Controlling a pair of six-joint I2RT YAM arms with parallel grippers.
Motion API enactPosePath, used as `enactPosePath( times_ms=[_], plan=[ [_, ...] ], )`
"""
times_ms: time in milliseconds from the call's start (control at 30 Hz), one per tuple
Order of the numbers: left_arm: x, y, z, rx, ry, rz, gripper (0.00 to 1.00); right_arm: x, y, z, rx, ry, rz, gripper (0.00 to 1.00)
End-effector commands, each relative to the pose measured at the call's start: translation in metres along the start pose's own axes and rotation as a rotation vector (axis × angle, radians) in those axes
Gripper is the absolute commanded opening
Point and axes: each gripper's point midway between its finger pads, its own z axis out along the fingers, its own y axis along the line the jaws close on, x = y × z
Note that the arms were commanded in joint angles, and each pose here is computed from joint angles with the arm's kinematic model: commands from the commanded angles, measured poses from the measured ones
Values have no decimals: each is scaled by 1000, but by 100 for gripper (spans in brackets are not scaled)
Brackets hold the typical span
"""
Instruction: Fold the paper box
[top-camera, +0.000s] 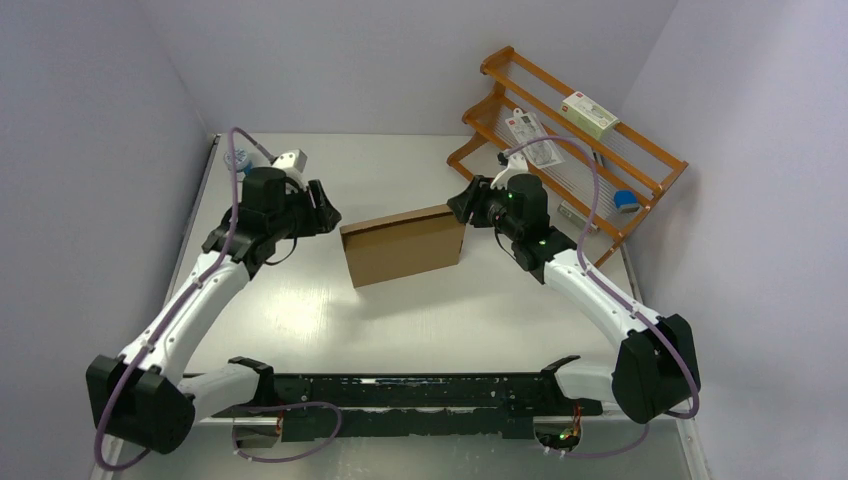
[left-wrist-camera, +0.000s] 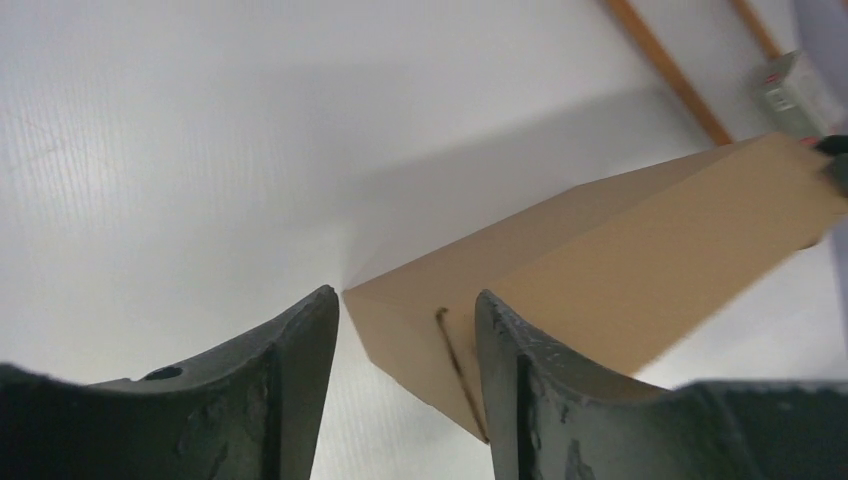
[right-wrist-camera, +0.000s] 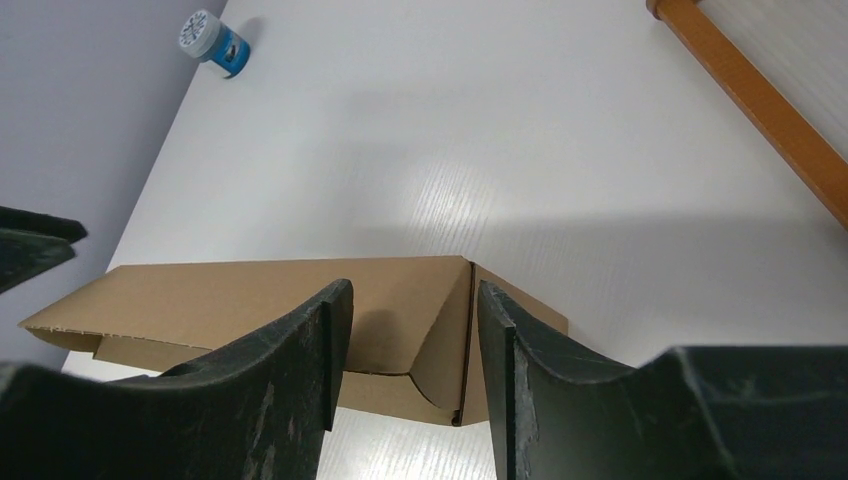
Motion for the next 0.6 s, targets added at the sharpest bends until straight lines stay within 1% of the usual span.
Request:
enactPosePath(
  times_ms=[0, 100, 200, 400, 567],
  plan=[
    [-17, -26, -23, 110, -69, -66, 60, 6, -4, -7, 16, 34, -21, 53],
    [-8, -32, -26, 138, -66, -90, 65, 6, -2, -8, 6, 33, -19, 54],
    [-1, -36, -29, 148, -57, -101, 66, 7, -2, -9, 7, 34, -16, 54],
    [21, -43, -28, 165, 3, -106, 66, 20, -7, -8, 6, 39, 0, 54],
    [46, -40, -25, 160, 59, -113, 63, 41, -14, -5, 6, 73, 23, 54]
  ],
)
